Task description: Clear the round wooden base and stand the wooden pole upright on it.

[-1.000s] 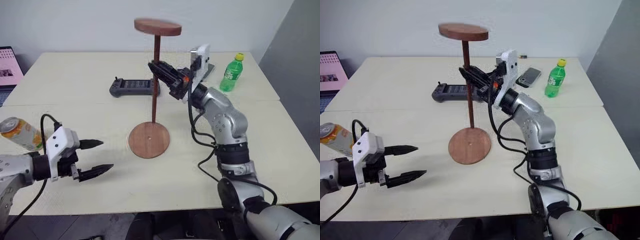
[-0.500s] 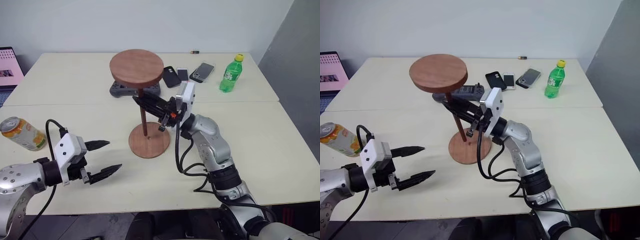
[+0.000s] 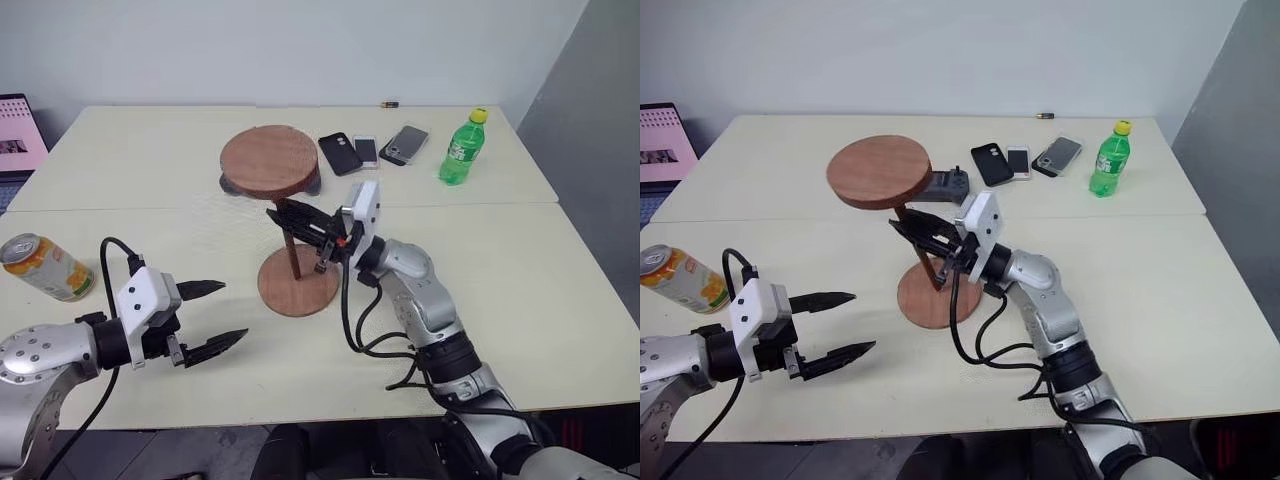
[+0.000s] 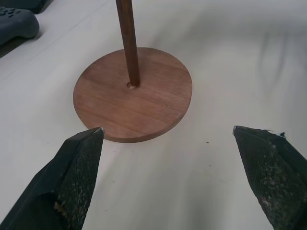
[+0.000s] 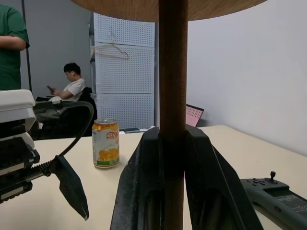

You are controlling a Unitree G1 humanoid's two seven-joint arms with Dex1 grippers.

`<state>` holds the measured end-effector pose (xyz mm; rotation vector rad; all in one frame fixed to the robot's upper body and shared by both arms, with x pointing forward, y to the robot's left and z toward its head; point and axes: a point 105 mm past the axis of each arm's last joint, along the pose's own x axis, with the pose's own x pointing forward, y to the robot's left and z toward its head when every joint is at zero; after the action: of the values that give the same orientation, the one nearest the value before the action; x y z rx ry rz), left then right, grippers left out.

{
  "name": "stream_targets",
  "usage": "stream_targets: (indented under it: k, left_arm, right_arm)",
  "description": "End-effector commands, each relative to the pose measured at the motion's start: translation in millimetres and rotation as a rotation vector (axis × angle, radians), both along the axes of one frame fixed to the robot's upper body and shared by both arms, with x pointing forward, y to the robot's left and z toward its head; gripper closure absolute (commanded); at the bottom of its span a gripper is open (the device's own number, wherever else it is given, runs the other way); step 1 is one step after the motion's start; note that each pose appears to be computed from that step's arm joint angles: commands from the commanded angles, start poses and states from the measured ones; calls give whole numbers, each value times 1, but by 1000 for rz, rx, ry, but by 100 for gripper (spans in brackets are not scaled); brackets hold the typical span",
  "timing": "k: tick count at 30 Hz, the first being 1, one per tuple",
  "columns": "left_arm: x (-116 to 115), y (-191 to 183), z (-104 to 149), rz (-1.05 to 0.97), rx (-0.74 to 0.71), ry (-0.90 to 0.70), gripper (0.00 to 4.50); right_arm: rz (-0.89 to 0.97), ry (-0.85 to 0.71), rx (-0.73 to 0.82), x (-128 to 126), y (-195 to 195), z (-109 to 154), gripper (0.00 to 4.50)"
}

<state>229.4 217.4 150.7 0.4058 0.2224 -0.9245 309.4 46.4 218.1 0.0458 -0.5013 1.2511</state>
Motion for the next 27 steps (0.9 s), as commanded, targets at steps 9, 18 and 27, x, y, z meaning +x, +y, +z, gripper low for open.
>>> stream_targets:
  k: [9, 18, 27]
  left_arm:
    - [3, -5, 4, -29, 19, -28, 0]
    - [5, -4, 4, -29, 22, -30, 0]
    - [4, -3, 4, -33, 21, -24, 0]
  right_arm:
    - [-19, -40, 13, 1, 0, 2, 428]
    - [-19, -44, 10, 1, 3, -2, 428]
    - [-8, -37, -13, 1, 6, -9, 428]
